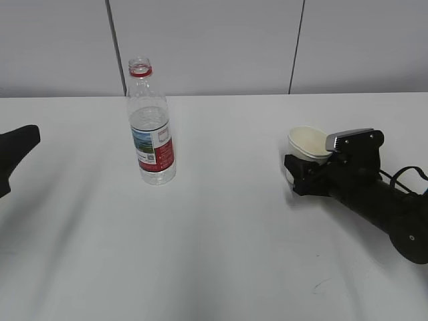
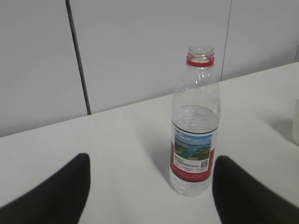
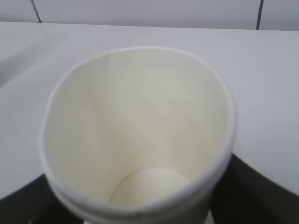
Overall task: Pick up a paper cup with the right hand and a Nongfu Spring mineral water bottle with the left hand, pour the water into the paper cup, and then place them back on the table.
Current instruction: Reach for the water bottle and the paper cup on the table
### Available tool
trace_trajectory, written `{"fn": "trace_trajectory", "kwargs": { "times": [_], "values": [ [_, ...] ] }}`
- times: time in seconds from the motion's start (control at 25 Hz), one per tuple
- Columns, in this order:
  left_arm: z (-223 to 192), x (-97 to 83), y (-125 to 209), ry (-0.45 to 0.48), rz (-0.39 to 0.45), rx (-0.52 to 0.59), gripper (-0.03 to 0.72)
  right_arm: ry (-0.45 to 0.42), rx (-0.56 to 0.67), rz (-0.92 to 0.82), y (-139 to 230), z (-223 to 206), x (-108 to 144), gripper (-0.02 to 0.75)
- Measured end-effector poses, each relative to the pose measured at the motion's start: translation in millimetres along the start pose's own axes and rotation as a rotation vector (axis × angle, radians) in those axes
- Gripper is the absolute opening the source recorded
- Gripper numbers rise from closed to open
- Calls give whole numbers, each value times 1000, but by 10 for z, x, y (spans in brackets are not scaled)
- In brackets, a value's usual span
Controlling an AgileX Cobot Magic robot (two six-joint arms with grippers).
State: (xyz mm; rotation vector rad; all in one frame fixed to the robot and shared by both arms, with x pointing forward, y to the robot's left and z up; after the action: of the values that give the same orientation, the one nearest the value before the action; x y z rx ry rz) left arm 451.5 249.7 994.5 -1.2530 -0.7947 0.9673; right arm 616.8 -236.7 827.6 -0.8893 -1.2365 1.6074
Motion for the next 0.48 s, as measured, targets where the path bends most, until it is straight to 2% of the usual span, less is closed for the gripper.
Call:
{"fn": "trace_trajectory", "kwargs": {
  "times": [0.16, 0.32, 0.48],
  "values": [
    [-78, 2, 89, 22, 25, 25, 501, 0, 0, -1, 0, 0, 0, 509],
    [-216, -25, 201, 88, 82, 16, 507, 0, 0, -1, 0, 0, 0, 509],
    [-392, -17, 355, 136, 134, 28, 561, 0, 0, -1, 0, 0, 0, 509]
  ]
}}
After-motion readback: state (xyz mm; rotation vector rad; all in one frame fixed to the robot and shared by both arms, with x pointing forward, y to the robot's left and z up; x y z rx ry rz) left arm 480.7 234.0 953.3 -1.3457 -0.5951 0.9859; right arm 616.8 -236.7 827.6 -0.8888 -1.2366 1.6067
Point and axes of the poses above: a point on each arm's last joint axis where the gripper is mounted, z pointing back along that axis away from the gripper, x along the wrist's bending axis when the last joint is at zero, y = z × x, the point moved 3 cm from there along -z, pointing out along that axis toward the gripper, and after that the axes turned 5 degrees about z, right-handed, at the moved point
